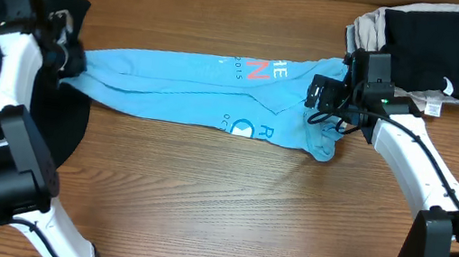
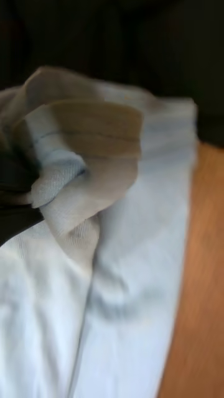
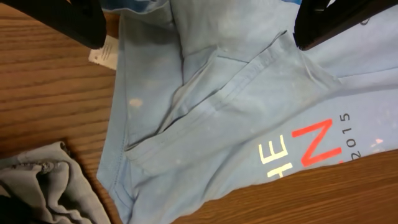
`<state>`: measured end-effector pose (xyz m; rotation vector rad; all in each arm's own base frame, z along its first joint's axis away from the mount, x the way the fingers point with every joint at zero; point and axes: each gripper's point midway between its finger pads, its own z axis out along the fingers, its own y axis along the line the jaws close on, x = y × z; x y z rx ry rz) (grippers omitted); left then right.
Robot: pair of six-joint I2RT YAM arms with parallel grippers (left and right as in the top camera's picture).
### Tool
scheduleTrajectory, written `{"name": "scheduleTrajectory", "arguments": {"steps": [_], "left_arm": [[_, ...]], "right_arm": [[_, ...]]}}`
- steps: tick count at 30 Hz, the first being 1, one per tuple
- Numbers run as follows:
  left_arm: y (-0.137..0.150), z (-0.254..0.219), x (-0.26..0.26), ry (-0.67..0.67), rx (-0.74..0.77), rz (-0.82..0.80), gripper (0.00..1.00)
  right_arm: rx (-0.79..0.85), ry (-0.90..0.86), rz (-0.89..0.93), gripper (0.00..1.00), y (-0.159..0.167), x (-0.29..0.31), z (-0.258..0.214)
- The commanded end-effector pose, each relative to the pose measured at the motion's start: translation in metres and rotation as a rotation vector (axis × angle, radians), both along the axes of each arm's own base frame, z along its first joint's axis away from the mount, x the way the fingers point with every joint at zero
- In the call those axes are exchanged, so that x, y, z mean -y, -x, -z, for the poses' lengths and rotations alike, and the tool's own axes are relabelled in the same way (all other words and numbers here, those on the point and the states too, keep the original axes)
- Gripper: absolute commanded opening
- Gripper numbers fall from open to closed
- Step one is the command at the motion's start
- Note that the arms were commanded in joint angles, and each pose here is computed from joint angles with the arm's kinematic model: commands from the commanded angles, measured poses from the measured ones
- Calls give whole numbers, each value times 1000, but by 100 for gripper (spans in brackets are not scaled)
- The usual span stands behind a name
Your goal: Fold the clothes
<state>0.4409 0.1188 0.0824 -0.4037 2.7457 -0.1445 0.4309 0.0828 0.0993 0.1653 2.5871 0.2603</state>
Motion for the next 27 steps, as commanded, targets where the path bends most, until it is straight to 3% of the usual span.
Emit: {"name": "scheduleTrajectory", "arguments": {"steps": [1, 15, 27], "left_arm": [[-15, -9, 38, 13, 26, 109, 4], [-20, -8, 157, -26, 17, 371, 4], [-38, -42, 239, -34, 153, 533, 4]], "right_arm": [[48, -6, -6, 100, -6, -1, -22], [-2, 2, -5, 100, 5, 1, -15], [-32, 6, -2, 100, 11, 3, -11]]}}
